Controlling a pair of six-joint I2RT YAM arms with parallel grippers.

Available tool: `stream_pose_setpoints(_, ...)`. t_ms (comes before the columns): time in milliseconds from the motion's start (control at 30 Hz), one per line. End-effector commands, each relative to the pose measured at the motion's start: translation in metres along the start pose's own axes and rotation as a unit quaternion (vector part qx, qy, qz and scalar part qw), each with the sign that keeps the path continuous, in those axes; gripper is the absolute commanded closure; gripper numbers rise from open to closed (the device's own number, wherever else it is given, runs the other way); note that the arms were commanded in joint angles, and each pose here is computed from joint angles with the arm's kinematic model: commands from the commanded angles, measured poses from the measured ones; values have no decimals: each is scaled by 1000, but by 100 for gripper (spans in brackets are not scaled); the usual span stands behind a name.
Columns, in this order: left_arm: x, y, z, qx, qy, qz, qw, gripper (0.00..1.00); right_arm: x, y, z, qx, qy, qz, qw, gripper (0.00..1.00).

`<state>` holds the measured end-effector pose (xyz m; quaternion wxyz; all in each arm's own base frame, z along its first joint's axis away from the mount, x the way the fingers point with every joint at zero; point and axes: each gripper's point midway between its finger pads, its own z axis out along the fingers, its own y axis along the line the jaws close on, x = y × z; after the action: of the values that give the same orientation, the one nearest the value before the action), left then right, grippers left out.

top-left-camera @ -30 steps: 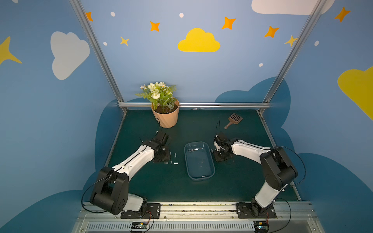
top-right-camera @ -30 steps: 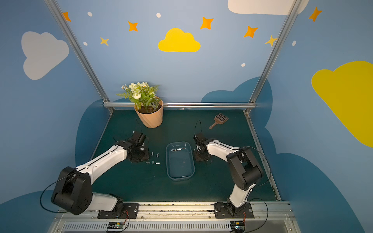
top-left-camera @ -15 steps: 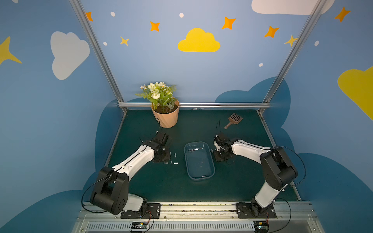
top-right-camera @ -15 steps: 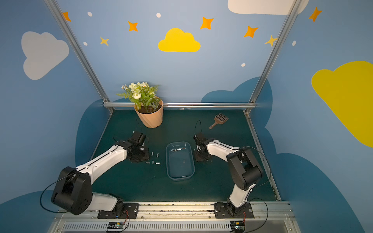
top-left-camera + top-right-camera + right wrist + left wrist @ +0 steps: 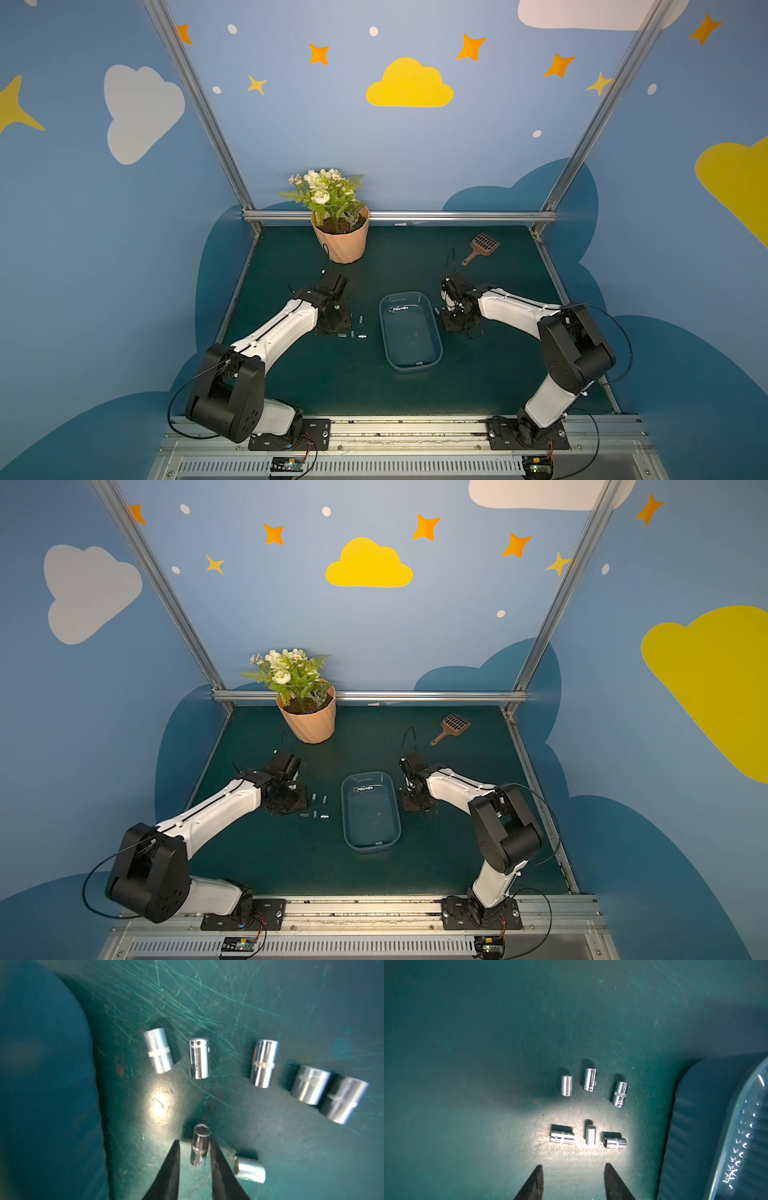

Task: Take out the socket from the storage box
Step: Place the socket head at the center of the board, then pick up the socket head from the storage box.

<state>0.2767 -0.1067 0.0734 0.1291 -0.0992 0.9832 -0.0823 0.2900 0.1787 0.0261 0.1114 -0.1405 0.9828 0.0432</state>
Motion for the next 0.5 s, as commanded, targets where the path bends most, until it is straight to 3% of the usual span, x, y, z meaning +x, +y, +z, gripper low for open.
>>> stream_pose_setpoints(0,-5,-8,-5,12,2,12,1000,52,-10,-3,-17,5,-18,0,1000,73)
stream_pose_setpoints(467,-11,-32,-20,37,-20,36,998,52,-22,-6,-54,1,-59,5,998,72)
